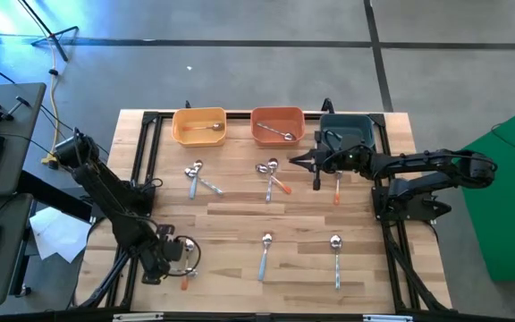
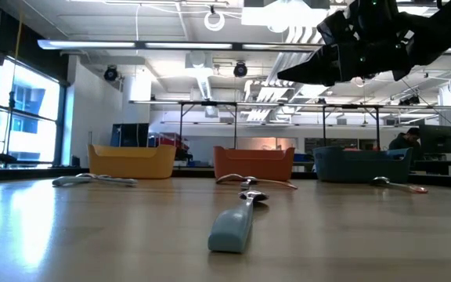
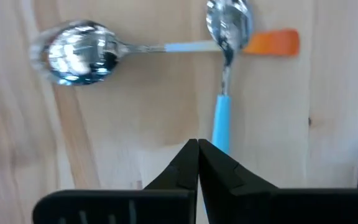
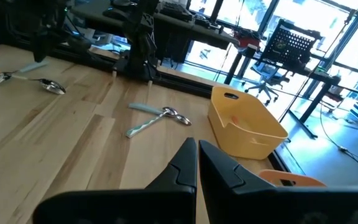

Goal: Sort silverware by color (type)
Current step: Put the blue spoon into the blue bin

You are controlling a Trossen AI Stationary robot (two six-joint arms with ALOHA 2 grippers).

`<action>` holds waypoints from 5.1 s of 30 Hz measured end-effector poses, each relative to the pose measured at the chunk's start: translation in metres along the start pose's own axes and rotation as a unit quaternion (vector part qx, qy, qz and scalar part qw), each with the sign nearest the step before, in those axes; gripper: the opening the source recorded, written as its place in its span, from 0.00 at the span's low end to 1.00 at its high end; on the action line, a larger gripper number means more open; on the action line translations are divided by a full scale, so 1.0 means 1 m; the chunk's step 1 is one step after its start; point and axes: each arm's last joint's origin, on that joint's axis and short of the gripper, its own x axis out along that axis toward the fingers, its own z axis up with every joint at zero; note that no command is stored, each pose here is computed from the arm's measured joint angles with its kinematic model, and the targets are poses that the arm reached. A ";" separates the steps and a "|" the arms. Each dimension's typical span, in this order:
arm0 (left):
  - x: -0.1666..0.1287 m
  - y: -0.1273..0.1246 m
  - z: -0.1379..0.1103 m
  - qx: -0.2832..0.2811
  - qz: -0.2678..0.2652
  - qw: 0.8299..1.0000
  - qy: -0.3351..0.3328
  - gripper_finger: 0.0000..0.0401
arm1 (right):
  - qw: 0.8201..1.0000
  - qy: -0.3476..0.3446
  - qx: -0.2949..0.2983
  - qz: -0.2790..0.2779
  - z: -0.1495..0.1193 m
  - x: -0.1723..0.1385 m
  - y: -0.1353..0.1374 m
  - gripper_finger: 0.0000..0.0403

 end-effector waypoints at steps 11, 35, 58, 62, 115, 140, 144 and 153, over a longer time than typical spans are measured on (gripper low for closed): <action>0.003 -0.007 0.010 -0.057 -0.012 0.996 -0.061 0.26 | 1.000 0.004 0.002 0.001 -0.001 0.000 0.000 0.00; 0.042 -0.006 0.011 -0.043 0.032 0.999 0.003 0.14 | 0.999 0.028 0.003 -0.021 -0.004 0.000 0.000 0.00; -0.019 -0.001 0.035 0.024 0.034 0.998 -0.037 0.01 | 0.999 0.032 -0.004 -0.022 -0.005 0.000 0.000 0.00; -0.039 0.012 0.047 0.048 0.036 0.990 -0.126 0.01 | 0.999 0.039 -0.004 -0.021 -0.006 0.000 0.000 0.00; -0.079 0.224 0.167 0.125 0.104 0.681 -0.714 0.01 | 0.994 -0.078 0.072 -0.030 0.030 0.088 0.041 0.11; -0.058 0.248 0.150 0.071 0.178 0.733 -0.653 0.36 | 0.953 0.251 0.069 -0.158 0.040 0.030 -0.034 0.10; -0.053 0.256 0.141 0.059 0.190 0.740 -0.642 0.35 | 0.889 0.422 0.059 -0.165 0.018 0.004 -0.066 0.10; -0.061 0.277 0.131 0.043 0.227 0.731 -0.642 0.34 | 0.799 0.565 0.126 -0.162 -0.035 -0.044 -0.120 0.10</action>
